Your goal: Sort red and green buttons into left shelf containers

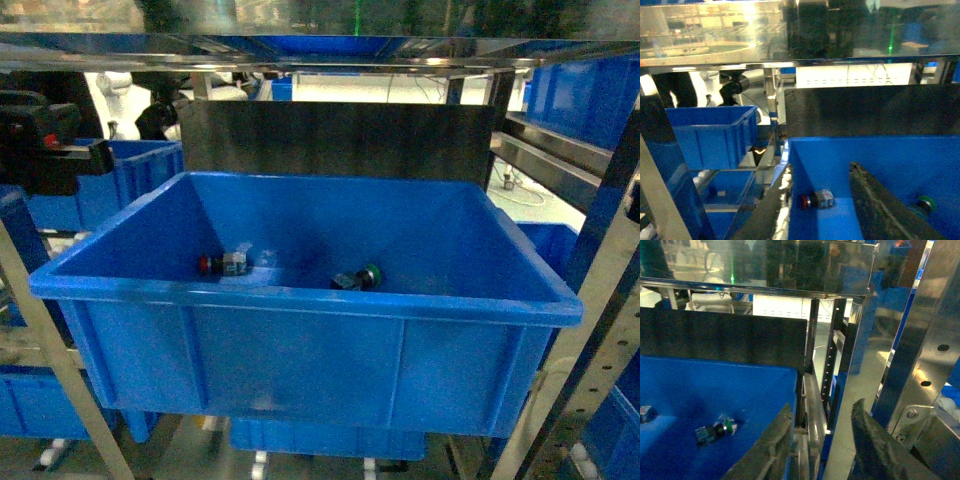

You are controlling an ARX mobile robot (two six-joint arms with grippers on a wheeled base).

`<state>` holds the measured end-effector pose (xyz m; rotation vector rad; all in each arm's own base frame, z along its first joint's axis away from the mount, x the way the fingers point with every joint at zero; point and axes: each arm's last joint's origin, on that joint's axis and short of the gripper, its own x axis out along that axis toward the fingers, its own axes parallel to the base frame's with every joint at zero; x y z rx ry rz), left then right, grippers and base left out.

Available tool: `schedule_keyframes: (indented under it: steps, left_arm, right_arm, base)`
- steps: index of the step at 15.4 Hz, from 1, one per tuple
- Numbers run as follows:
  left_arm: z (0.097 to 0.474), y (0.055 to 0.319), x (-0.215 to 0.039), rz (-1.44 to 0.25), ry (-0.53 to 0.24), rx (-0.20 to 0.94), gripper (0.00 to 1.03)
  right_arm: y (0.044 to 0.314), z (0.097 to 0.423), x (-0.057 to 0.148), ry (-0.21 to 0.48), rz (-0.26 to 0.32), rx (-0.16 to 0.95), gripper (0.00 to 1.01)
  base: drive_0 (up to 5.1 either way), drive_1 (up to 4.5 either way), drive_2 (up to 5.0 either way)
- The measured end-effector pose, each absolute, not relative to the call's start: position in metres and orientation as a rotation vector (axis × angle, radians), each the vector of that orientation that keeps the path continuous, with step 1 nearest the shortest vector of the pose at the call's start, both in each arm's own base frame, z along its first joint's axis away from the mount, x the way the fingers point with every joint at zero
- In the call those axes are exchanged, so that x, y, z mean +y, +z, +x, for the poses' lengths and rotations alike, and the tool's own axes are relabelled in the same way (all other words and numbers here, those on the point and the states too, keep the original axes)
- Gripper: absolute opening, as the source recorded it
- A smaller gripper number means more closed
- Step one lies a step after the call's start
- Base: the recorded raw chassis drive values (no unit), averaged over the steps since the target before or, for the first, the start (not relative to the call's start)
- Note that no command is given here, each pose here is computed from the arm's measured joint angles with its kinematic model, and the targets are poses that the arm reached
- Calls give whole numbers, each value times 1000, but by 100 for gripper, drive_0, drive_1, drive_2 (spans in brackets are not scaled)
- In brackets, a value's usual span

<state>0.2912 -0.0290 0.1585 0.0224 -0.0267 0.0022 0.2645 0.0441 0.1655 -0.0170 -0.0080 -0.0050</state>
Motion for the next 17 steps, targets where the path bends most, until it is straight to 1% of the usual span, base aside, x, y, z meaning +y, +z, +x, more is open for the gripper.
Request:
schedule_keyframes:
  steps: [1, 2, 3, 5, 7, 8, 9, 11, 12, 17]
  left_arm:
    - [272, 156, -26, 23, -9, 34, 18]
    - [261, 156, -23, 17, -8, 36, 8]
    - [246, 161, -17, 6, 1, 12, 2]
    - [231, 164, -13, 4, 9, -1, 2]
    - [213, 160, -11, 5, -5, 25, 2]
    - [206, 160, -4, 4, -14, 25, 2]
    - [197, 162, 1, 3, 15, 17, 2]
    - [184, 162, 0, 4, -3, 17, 2]
    - [179, 161, 0, 3, -2, 23, 2]
    - [158, 162, 0, 3, -2, 17, 2]
  right_arm:
    - [163, 248, 37, 4, -19, 6, 21]
    - [161, 239, 33, 5, -20, 16, 11]
    - [161, 228, 27, -2, -20, 19, 1]
    - [162, 213, 21, -4, -16, 10, 2]
    - [162, 198, 17, 0, -17, 15, 2]
    - [161, 191, 15, 3, -17, 19, 2]
    - [161, 184, 12, -2, -17, 20, 2]
    - [162, 172, 2, 9, -15, 15, 2]
    - [162, 168, -1, -8, -15, 15, 2]
    - [163, 150, 0, 0, -15, 10, 2]
  base:
    - [0, 0, 0]
    - [0, 0, 0]
    - [0, 0, 0]
    - [0, 0, 0]
    - [0, 0, 0]
    - [0, 0, 0]
    - [0, 0, 0]
    - [0, 0, 0]
    - [0, 0, 0]
    - [0, 0, 0]
